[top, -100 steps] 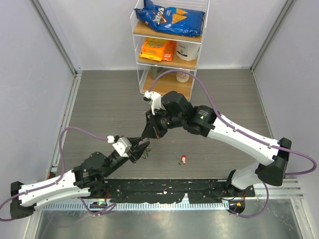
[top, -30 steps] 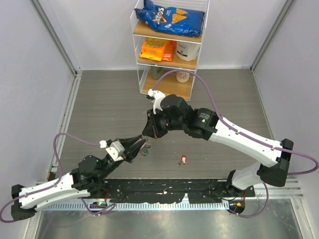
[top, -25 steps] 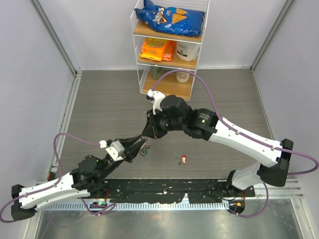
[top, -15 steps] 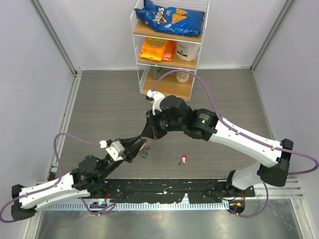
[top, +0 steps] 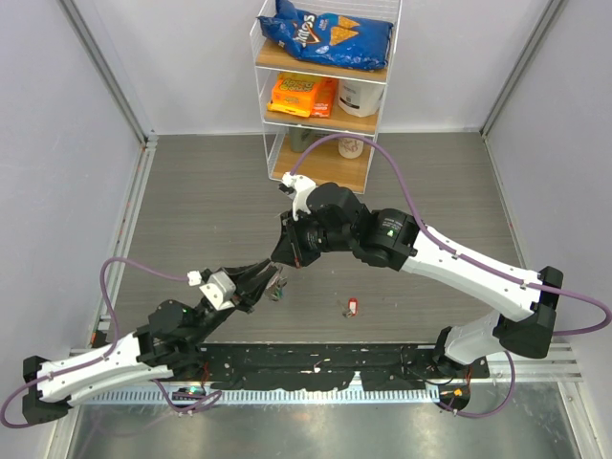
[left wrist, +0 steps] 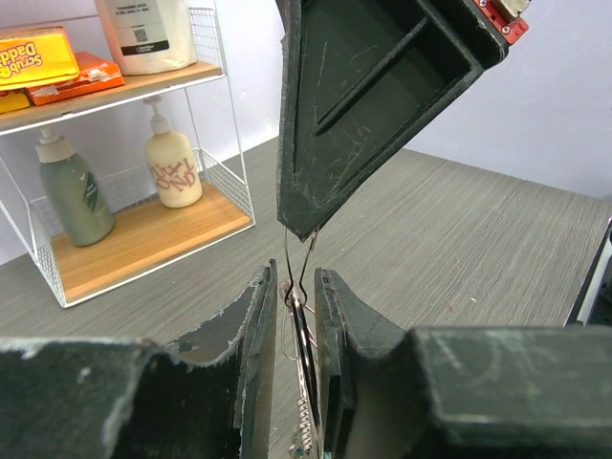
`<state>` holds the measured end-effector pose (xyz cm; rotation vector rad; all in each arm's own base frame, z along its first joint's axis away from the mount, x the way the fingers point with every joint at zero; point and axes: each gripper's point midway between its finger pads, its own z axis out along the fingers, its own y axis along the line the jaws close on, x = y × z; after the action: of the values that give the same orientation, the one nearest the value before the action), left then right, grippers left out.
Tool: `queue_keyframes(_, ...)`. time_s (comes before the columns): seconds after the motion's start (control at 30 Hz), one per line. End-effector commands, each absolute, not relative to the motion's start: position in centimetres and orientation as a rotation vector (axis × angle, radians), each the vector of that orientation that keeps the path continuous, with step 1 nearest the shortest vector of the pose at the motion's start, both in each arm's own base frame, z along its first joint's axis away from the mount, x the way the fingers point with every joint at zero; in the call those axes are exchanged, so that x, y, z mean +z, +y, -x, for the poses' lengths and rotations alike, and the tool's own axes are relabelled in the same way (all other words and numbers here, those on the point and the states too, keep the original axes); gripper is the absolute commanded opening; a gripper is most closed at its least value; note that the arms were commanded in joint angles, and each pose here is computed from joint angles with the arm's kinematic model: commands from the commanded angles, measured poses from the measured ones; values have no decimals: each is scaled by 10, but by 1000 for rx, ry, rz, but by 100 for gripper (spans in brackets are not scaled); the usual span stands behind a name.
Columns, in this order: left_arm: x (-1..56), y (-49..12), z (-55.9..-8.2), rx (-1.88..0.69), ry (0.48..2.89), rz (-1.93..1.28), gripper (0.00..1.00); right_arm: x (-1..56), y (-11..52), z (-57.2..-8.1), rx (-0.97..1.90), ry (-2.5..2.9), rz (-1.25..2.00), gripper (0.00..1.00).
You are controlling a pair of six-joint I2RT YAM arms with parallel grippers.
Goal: Put the keys on the keyring
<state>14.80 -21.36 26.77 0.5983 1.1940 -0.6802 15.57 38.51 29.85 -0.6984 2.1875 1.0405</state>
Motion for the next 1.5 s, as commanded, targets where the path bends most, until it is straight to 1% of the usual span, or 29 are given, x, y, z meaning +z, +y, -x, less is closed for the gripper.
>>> queue_keyframes(0.0, 285, -208, -147, -701, 1140, -542, 27, 341, 391, -157, 1117, 2059, 672, 6)
queue_keyframes(0.27, 286, -208, -145, -711, 1126, -545, 29, 339, 394, -155, 1118, 2064, 682, 6)
queue_keyframes(1.47, 291, -208, -139, -742, 1087, -549, 28, 336, 402, -154, 1119, 2074, 697, 6)
